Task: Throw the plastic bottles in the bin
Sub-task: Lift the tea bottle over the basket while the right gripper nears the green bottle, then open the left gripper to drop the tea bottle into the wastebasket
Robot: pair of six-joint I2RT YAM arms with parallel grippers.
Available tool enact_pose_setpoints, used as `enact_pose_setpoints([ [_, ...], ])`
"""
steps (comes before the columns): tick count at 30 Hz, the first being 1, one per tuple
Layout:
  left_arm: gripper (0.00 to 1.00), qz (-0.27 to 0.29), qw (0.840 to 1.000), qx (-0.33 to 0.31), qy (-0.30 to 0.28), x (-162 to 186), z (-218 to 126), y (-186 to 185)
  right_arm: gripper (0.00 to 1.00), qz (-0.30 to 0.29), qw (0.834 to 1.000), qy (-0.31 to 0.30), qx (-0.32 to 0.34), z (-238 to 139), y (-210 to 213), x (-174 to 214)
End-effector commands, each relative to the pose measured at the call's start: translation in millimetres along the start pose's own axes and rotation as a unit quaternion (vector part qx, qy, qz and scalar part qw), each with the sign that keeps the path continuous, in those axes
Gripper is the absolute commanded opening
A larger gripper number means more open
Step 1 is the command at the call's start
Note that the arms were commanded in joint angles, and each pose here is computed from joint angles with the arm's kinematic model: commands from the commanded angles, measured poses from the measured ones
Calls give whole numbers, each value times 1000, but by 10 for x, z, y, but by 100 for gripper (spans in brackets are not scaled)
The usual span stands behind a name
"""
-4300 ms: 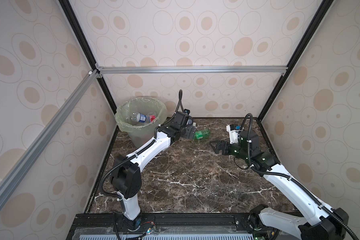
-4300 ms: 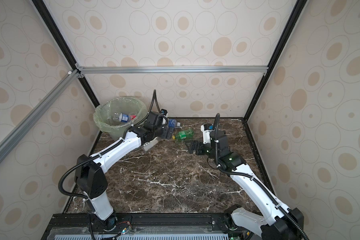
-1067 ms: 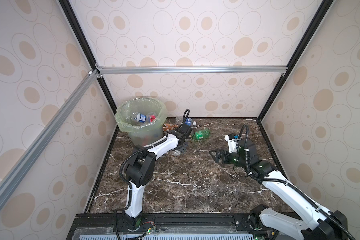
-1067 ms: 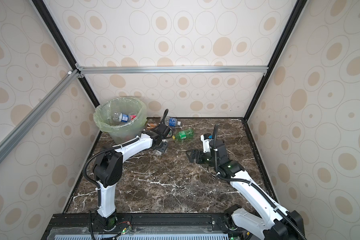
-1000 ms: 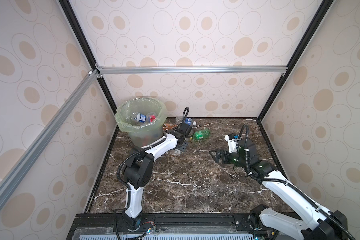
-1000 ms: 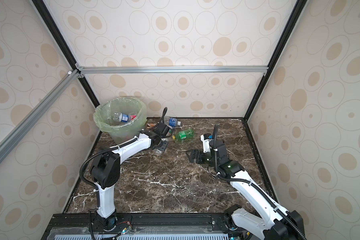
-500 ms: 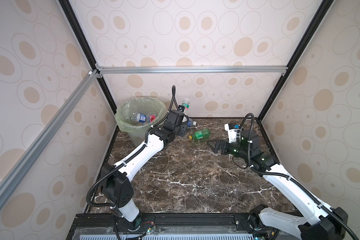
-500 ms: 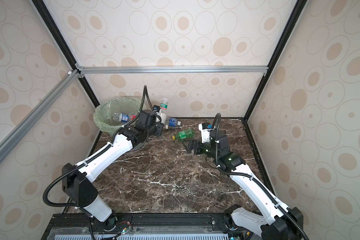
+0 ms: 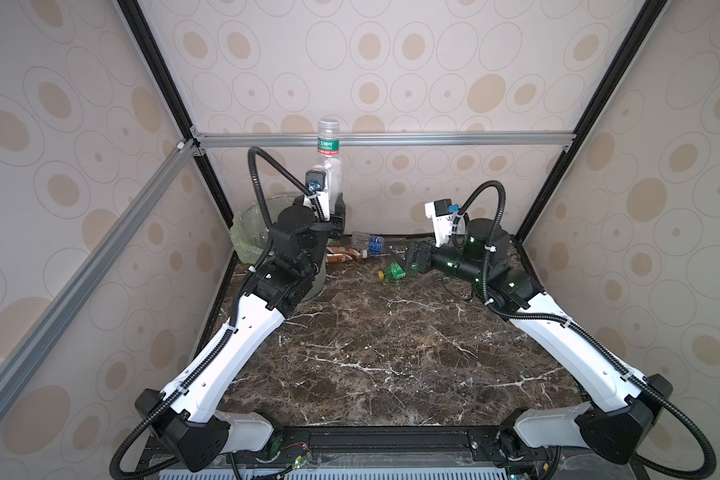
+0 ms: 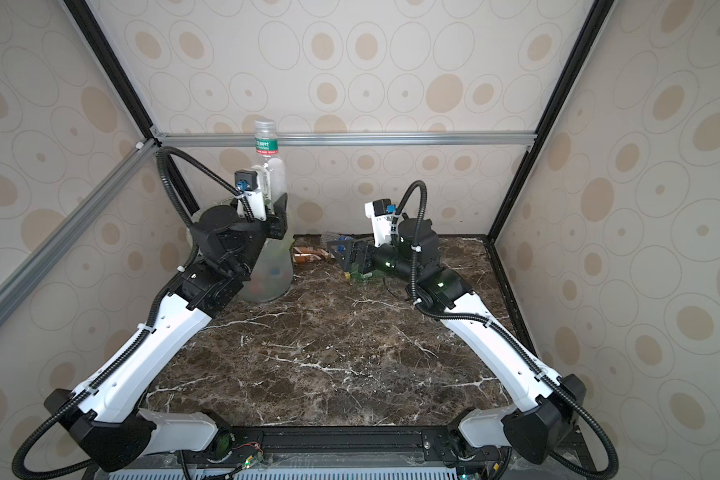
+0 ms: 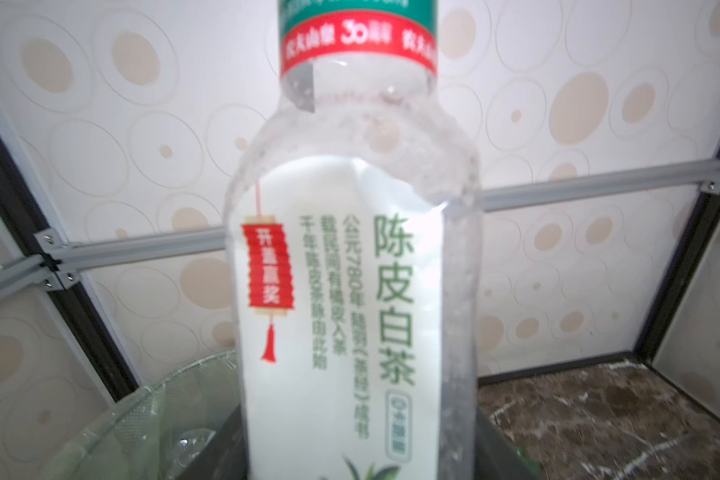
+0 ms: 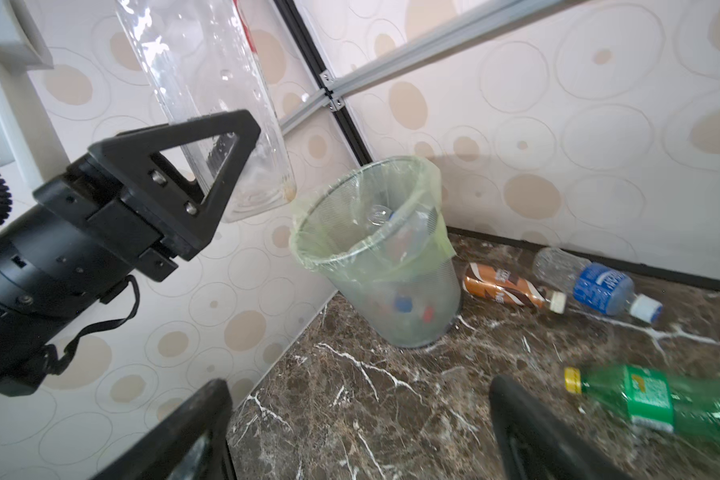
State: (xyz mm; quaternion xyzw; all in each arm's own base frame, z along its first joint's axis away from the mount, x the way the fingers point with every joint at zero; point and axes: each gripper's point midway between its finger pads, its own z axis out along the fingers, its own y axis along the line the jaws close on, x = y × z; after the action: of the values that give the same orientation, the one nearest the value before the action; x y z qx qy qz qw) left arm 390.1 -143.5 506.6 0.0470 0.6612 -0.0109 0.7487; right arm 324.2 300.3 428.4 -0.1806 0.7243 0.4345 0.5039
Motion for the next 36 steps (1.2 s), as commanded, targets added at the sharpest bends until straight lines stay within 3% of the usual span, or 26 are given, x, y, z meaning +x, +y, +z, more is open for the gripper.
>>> enact_pose_setpoints([
  [1,61,9,996,-38,-83,-417,-27,275,100,-23,1000,-10,-15,66,189,-133],
  [7,61,7,984,-79,-159,-971,-197,627,100,-21,1000,2,-6,146,143,-32],
  [11,62,4,981,-90,-172,-994,-176,772,100,-17,1000,8,0,184,92,32],
  [14,62,-7,984,-95,-150,-738,-16,893,100,-15,1000,15,0,216,74,70],
  [17,62,-27,990,-101,-95,-247,278,1061,100,-13,1000,19,0,232,60,95],
  [20,66,-60,990,-122,37,547,609,1226,100,-11,1000,22,1,238,48,125],
  [22,80,-75,988,-99,96,903,678,1129,100,-12,1000,22,3,229,38,132],
  [24,98,-92,988,-71,102,991,622,1019,100,-13,1000,25,5,230,24,156],
  [27,99,-96,988,-64,101,833,529,997,100,-11,999,29,5,241,12,190],
  [36,99,-107,994,0,34,-90,187,669,100,11,1000,29,-1,318,-30,273],
])
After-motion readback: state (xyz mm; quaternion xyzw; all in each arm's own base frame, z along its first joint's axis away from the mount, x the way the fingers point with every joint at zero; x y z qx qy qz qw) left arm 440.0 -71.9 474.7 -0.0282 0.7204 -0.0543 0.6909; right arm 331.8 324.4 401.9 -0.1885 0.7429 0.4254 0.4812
